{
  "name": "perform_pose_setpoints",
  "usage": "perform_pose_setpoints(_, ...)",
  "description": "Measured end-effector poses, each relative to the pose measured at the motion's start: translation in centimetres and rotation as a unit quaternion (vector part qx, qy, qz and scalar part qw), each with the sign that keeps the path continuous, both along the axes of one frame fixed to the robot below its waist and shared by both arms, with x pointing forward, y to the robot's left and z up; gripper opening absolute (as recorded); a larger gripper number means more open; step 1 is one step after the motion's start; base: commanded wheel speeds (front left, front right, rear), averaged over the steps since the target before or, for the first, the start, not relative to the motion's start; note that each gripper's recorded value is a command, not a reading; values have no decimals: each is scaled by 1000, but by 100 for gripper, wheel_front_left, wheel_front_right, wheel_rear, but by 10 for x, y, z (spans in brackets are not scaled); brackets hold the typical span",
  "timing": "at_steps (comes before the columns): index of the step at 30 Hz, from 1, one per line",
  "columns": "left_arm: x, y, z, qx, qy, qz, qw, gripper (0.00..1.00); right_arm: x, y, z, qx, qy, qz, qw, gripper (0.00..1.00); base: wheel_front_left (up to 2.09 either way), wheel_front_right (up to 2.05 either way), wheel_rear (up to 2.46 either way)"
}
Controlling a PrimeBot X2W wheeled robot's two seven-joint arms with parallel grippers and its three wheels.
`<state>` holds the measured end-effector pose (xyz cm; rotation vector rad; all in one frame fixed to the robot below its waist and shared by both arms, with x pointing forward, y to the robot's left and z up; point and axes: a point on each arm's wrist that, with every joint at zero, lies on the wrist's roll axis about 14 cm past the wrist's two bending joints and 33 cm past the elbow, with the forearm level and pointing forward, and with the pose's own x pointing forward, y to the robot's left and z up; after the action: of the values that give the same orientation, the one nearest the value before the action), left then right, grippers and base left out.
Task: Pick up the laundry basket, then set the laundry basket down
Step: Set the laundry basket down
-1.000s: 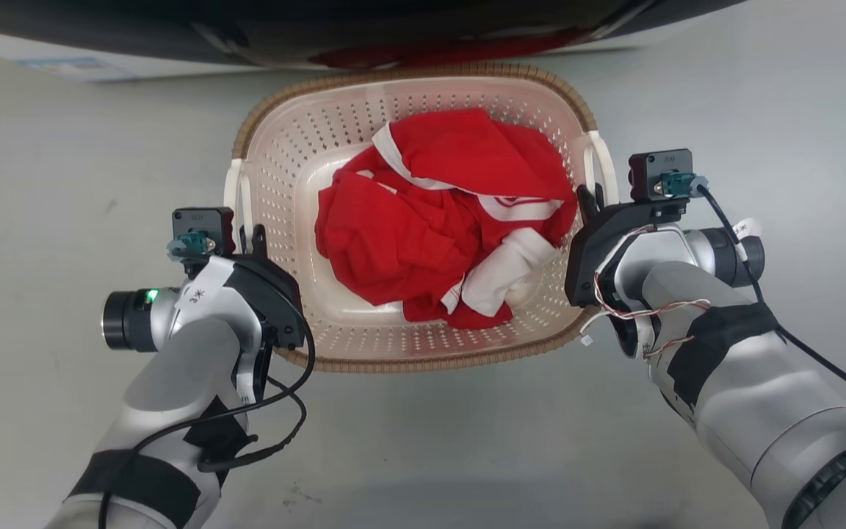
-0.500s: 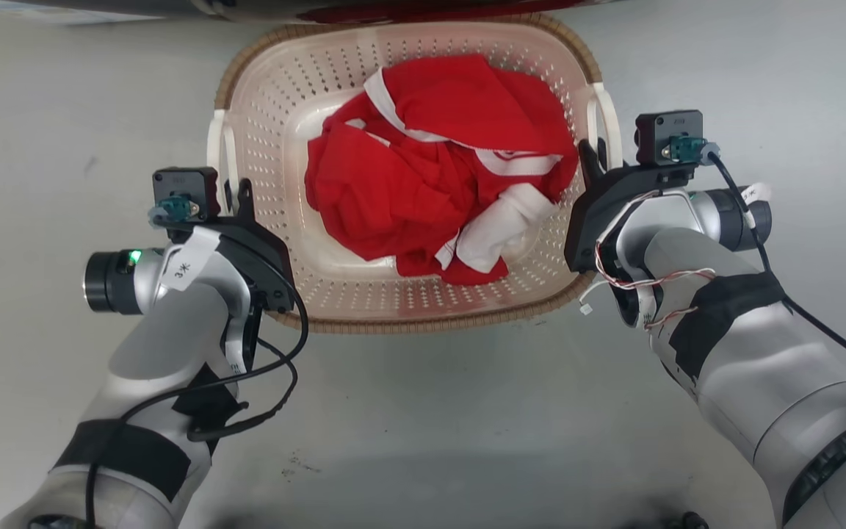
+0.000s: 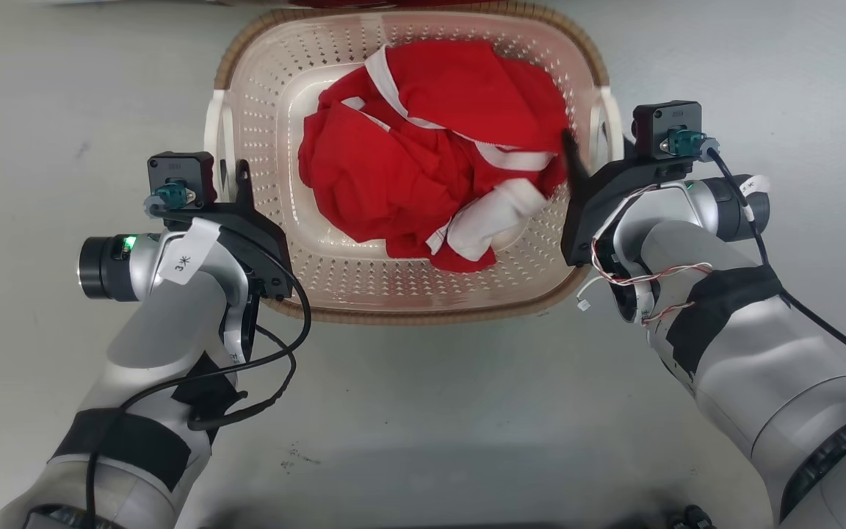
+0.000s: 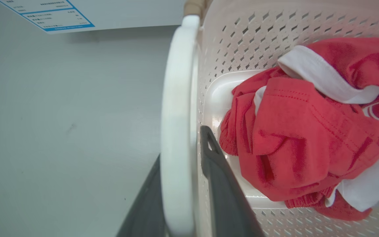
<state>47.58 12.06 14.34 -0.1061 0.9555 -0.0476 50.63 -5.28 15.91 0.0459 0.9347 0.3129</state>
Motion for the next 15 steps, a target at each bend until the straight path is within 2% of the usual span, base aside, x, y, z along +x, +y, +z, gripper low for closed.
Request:
perform_pose_setpoints(1, 0, 0, 1, 0, 0, 1, 1000, 100, 1, 1, 2, 1, -4, 0, 1000, 100, 0, 0, 0)
perform_pose_setpoints(15, 5, 6, 17, 8, -14, 9, 1000, 100, 12, 0, 25, -1, -34, -1, 999, 100, 0, 0, 0)
